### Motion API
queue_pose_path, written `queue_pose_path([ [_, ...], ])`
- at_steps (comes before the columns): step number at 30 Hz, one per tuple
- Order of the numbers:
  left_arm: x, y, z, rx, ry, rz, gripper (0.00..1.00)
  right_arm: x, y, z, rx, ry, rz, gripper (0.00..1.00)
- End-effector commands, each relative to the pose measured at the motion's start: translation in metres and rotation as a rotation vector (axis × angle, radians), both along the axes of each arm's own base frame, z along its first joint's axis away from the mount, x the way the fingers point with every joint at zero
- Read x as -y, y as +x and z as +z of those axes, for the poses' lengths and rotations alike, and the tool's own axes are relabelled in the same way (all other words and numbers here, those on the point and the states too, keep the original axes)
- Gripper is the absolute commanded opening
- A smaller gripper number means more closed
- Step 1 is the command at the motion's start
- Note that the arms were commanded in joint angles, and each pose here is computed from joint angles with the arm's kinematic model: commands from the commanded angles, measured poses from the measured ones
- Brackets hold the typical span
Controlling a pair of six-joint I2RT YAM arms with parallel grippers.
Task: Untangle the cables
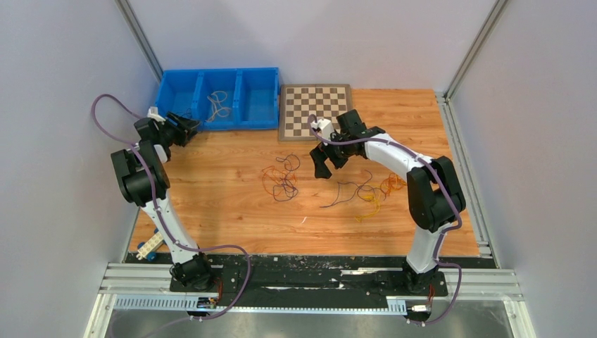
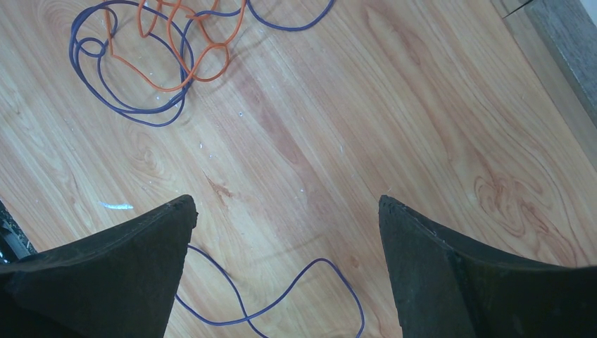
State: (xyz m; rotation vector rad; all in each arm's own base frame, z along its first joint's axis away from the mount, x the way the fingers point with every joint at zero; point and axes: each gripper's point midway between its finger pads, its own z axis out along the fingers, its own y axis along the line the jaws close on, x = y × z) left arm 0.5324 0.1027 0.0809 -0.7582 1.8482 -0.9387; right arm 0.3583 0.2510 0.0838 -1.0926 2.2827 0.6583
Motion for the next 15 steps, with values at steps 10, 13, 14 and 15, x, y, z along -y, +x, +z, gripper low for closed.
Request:
queue_pose_path([
  [10,-0.009,-0.008,0.007,0.071,0.048,0.011,0.76,-0.009,0.006,0.006,0.048,-0.011,0.029,1.00],
  [13,-0.011,-0.013,0.021,0.106,0.129,0.007,0.68,-0.008,0.007,0.007,0.051,-0.012,0.027,1.00],
  [14,-0.012,-0.014,0.032,0.135,0.192,-0.006,0.67,-0.008,0.007,0.007,0.051,-0.012,0.026,1.00],
  [15,-0.012,-0.016,0.033,0.131,0.224,-0.016,0.63,-0.008,0.006,0.007,0.051,-0.014,0.027,1.00],
])
